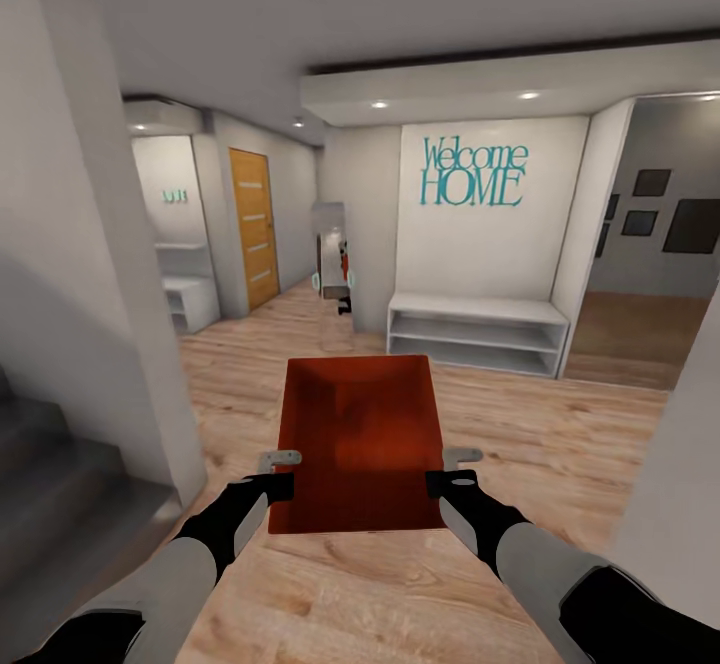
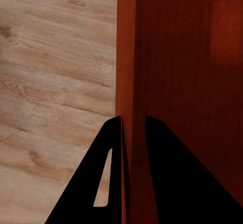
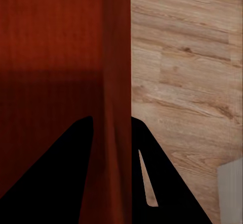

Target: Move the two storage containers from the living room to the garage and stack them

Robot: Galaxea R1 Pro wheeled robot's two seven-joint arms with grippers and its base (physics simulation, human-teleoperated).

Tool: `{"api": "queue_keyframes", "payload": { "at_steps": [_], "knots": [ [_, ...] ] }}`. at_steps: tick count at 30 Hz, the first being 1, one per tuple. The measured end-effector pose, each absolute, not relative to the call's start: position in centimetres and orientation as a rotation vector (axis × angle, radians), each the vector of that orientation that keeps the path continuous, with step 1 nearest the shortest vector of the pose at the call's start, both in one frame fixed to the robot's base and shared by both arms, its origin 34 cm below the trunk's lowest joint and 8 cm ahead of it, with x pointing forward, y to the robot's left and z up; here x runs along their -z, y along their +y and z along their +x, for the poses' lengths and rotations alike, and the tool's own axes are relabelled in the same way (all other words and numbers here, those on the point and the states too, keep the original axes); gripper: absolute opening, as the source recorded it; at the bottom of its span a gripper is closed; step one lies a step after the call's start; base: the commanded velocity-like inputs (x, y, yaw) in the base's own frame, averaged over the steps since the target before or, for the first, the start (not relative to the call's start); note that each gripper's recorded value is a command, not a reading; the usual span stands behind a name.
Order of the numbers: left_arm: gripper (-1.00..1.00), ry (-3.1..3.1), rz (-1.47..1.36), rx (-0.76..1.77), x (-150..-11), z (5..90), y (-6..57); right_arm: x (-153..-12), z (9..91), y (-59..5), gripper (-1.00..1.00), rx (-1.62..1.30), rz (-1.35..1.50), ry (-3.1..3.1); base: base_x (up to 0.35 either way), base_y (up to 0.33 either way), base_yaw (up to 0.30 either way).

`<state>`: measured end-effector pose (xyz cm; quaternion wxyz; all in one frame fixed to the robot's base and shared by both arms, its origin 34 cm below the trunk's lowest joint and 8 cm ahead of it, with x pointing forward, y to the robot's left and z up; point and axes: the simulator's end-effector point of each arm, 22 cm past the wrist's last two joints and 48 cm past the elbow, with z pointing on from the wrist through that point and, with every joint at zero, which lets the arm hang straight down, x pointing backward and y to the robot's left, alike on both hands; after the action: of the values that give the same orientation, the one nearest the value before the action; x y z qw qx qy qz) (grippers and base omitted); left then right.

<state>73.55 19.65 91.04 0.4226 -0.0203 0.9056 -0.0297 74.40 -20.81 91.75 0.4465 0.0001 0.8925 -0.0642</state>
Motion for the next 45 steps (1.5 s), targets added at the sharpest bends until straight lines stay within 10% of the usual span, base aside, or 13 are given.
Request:
{"api": "queue_keyframes", "payload": {
  "at_steps": [45],
  "knots": [
    [-1.0,2.267,-0.051,0.074,-91.04,73.55,19.65,-91.75,74.4,-20.81,-1.0,0.159,0.0,2.21,0.324,0.0,0.0]
  ]
}}
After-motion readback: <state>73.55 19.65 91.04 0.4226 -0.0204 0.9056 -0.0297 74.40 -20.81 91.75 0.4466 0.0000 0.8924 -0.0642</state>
